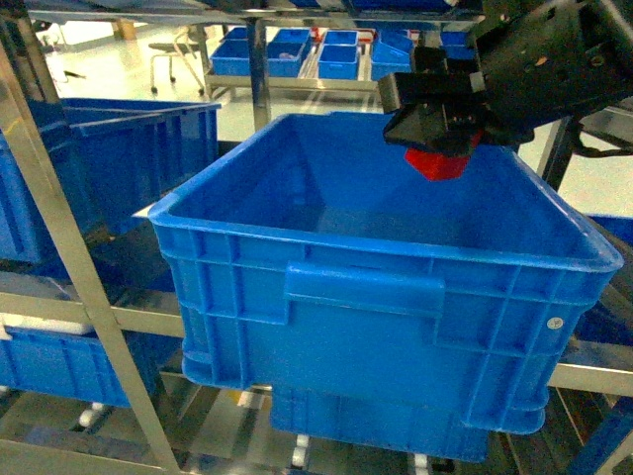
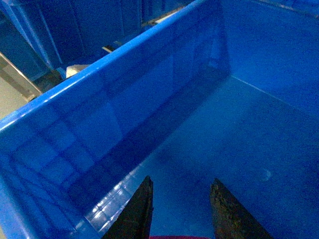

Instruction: Pick red block from blue box to shelf

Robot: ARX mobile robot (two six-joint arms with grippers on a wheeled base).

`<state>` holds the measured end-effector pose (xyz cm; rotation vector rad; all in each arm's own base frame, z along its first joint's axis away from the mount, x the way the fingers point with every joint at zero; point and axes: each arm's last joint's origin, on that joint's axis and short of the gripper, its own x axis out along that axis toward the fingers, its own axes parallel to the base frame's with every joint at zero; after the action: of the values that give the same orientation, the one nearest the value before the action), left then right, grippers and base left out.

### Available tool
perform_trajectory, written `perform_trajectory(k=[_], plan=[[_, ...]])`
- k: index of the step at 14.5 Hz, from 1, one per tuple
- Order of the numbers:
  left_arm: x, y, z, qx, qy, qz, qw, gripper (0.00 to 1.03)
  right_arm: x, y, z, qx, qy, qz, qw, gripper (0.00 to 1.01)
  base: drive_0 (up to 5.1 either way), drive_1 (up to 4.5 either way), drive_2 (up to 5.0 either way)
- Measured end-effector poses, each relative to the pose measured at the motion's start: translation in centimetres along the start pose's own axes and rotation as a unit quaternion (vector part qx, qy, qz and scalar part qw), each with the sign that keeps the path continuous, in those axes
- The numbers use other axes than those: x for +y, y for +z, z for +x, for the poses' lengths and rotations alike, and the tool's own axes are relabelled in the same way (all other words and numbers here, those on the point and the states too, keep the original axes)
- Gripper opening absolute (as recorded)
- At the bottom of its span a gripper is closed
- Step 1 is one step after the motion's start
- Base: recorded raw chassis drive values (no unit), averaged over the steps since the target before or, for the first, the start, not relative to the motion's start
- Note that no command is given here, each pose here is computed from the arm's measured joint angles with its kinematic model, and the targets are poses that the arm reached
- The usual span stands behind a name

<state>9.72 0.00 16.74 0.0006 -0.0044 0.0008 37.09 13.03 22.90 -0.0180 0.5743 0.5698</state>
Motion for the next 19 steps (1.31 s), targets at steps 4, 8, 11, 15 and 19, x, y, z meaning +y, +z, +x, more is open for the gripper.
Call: perform_trajectory(k=[4,8,11,15,19], plan=[[0.0,0.0,0.0,0.000,0.000,0.000,1.0000,0.98,-0.4,-0.3,1.5,0.002,0.000,0.002,1.0000,0.28,0.0,0.00,0.0],[0.0,0.0,0.0,0.000,0.000,0.000,1.0000,0.98,-0.8,-3.6,5.8,0.055,-0.022,0.003,0.9982,0.28,0.0,0.00,0.0],[0.0,0.0,0.0,0.000,0.000,0.000,1.0000,0.98,0.0,-4.2,7.3,0.059,-0.023,-0.009,0.9979,0.28,0.0,0.00,0.0],[0.0,0.0,0.0,0.000,0.000,0.000,1.0000,0.98,0.5,-4.2,8.3,0.049,-0.030,-0.018,0.9982,0.28,0.0,0.00,0.0],[0.0,0.0,0.0,0.000,0.000,0.000,1.0000,0.98,0.4,-4.0,8.4,0.031,-0.038,-0.027,0.9984,0.28,0.0,0.00,0.0]])
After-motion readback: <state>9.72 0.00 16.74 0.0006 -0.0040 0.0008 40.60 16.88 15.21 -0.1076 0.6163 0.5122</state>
